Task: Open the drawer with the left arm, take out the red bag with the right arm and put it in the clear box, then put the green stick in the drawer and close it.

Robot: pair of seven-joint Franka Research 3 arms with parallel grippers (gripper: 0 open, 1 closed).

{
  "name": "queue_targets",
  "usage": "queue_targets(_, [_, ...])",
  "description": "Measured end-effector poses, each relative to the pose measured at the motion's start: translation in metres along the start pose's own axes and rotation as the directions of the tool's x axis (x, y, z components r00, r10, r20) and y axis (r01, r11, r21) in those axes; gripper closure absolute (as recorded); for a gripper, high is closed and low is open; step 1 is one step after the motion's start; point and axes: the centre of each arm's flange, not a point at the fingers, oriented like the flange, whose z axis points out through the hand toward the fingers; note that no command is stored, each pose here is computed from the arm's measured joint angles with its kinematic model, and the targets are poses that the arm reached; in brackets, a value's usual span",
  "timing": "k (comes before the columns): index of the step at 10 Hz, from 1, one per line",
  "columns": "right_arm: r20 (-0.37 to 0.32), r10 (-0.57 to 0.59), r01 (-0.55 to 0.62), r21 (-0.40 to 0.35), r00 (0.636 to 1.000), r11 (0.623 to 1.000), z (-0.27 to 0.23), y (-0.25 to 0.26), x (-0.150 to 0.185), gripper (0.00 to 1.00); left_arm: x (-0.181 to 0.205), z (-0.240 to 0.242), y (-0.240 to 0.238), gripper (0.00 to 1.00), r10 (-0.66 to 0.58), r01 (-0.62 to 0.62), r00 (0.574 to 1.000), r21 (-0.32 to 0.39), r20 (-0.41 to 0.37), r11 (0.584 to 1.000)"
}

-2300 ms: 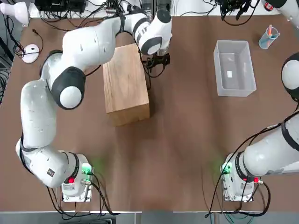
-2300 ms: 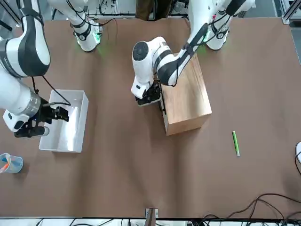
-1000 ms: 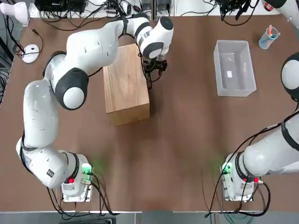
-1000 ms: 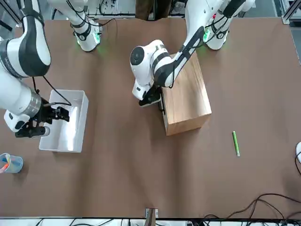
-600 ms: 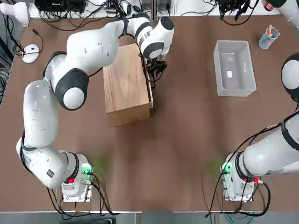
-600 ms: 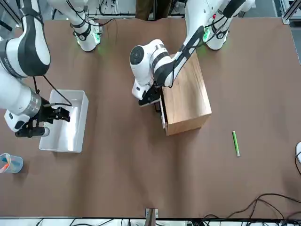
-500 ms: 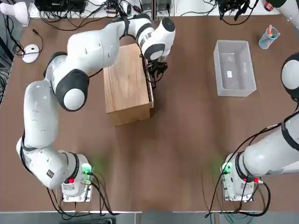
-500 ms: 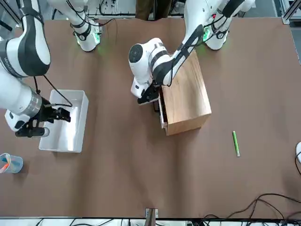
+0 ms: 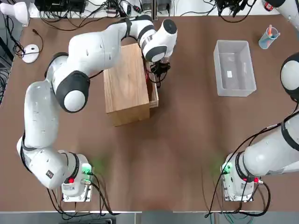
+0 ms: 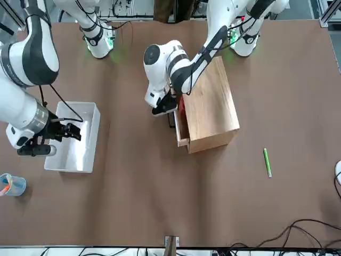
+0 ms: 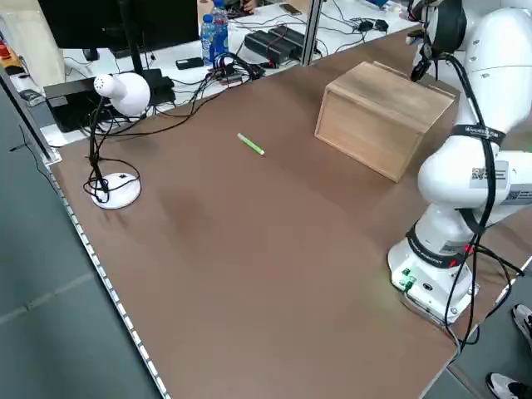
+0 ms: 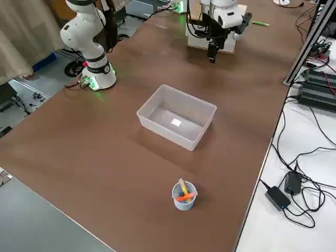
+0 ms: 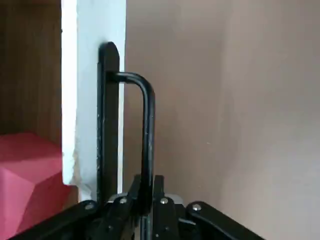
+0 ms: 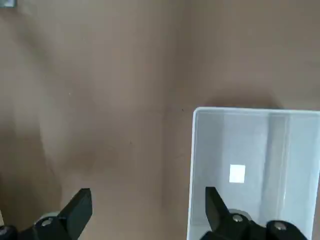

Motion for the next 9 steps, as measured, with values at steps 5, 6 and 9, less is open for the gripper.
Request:
queue_targets(5, [0.016,0.42,-0.42,-0.003,0.908,0.908,-0.001,-0.018,-0.004,0.0,-0.004,-0.005,0.018,0.86,0.01,-0.013,1.0,-0.136,-0.026,0.991])
queue_targets(6, [0.02,0.501,-0.501,-0.007,0.865,0.865,0.0,-0.027,-0.006,0.0,-0.004,-0.004,0.019,0.86,0.009,-0.013,1.0,-0.141,-0.026,0.99])
queue_targets(9, [0.037,0.631,-0.63,-0.029,0.775,0.776,0.003,-0.048,-0.013,0.0,0.0,-0.005,0.025,0.85,0.003,-0.009,0.999,-0.186,-0.033,0.983])
